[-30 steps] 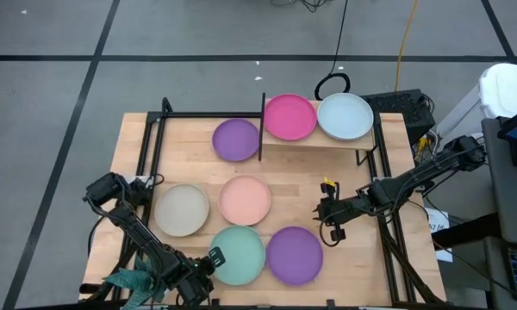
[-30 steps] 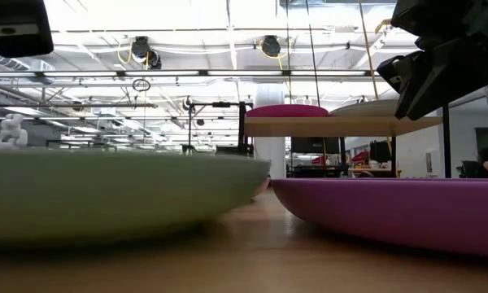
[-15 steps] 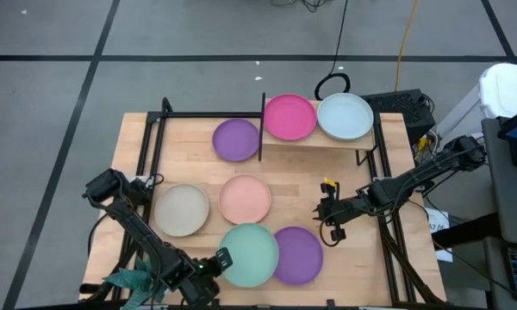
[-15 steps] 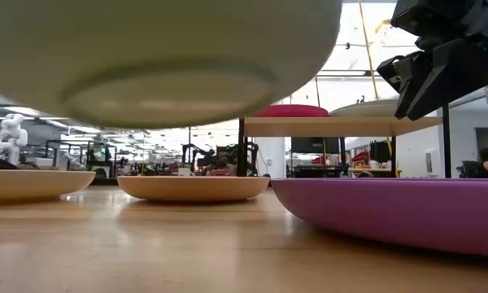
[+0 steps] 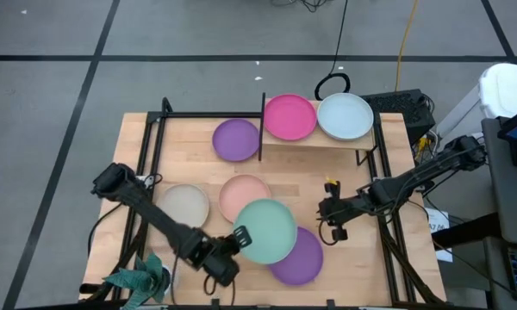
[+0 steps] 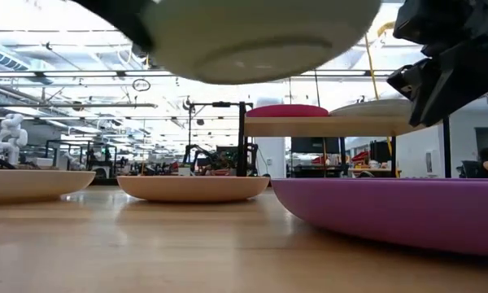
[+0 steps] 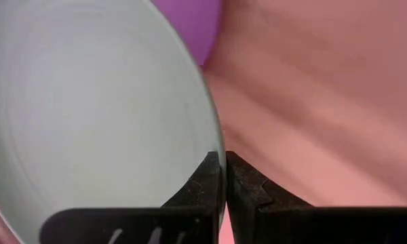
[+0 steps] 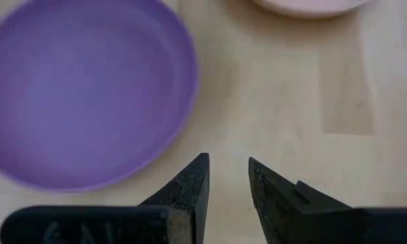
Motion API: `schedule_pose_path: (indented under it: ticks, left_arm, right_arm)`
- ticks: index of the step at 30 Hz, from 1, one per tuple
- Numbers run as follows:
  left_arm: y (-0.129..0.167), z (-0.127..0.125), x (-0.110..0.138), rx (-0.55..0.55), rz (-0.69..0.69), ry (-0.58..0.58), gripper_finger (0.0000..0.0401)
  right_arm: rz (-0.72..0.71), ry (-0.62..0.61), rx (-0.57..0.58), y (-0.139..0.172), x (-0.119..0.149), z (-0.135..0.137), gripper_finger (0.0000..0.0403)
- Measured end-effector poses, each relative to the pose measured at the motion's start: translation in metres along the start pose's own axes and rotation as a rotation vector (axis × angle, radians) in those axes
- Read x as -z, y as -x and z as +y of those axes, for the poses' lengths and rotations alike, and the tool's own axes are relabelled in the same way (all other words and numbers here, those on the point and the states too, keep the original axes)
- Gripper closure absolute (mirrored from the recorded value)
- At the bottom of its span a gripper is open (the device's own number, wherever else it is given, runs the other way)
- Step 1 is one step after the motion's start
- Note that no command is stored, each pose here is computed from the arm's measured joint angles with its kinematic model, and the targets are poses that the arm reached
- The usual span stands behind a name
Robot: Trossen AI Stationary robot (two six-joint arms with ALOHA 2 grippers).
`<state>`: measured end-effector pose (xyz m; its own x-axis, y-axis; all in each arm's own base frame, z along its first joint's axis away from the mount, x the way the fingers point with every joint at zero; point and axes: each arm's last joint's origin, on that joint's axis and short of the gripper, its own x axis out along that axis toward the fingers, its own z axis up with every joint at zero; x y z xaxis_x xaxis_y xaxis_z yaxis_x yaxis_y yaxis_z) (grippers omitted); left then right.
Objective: Place and stack plates onto a shelf
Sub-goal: Stack the green plate on top of the pink plate on the shelf
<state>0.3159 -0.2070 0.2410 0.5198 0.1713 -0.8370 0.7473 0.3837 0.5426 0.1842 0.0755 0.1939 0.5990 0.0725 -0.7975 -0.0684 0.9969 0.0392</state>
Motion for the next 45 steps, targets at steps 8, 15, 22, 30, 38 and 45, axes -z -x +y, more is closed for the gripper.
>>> schedule_pose_path:
  ticks: [8,15,22,30,38,45]
  left_arm:
    - [-0.009,0.067,0.034,-0.101,0.086,-0.025,0.0392]
    - [-0.002,0.132,0.073,-0.202,0.121,0.065,0.0392]
    - [-0.001,0.185,0.123,-0.324,0.154,0.225,0.0392]
    - [-0.012,0.223,0.187,-0.403,0.091,0.463,0.0392]
    - [-0.015,0.242,0.225,-0.493,0.073,0.633,0.0392]
    - [-0.041,0.245,0.233,-0.443,-0.005,0.718,0.0392]
  right_arm:
    - [0.06,-0.093,0.012,0.014,0.012,0.004,0.0316]
    - [0.058,-0.123,0.037,0.02,0.018,0.008,0.0316]
    - [0.027,-0.117,0.072,0.021,0.018,0.01,0.0316]
    - [-0.024,-0.129,0.066,0.021,0.013,0.012,0.0316]
    - [-0.031,-0.102,0.067,0.021,0.013,0.012,0.0316]
    - [-0.058,-0.069,0.082,0.02,0.01,0.011,0.0316]
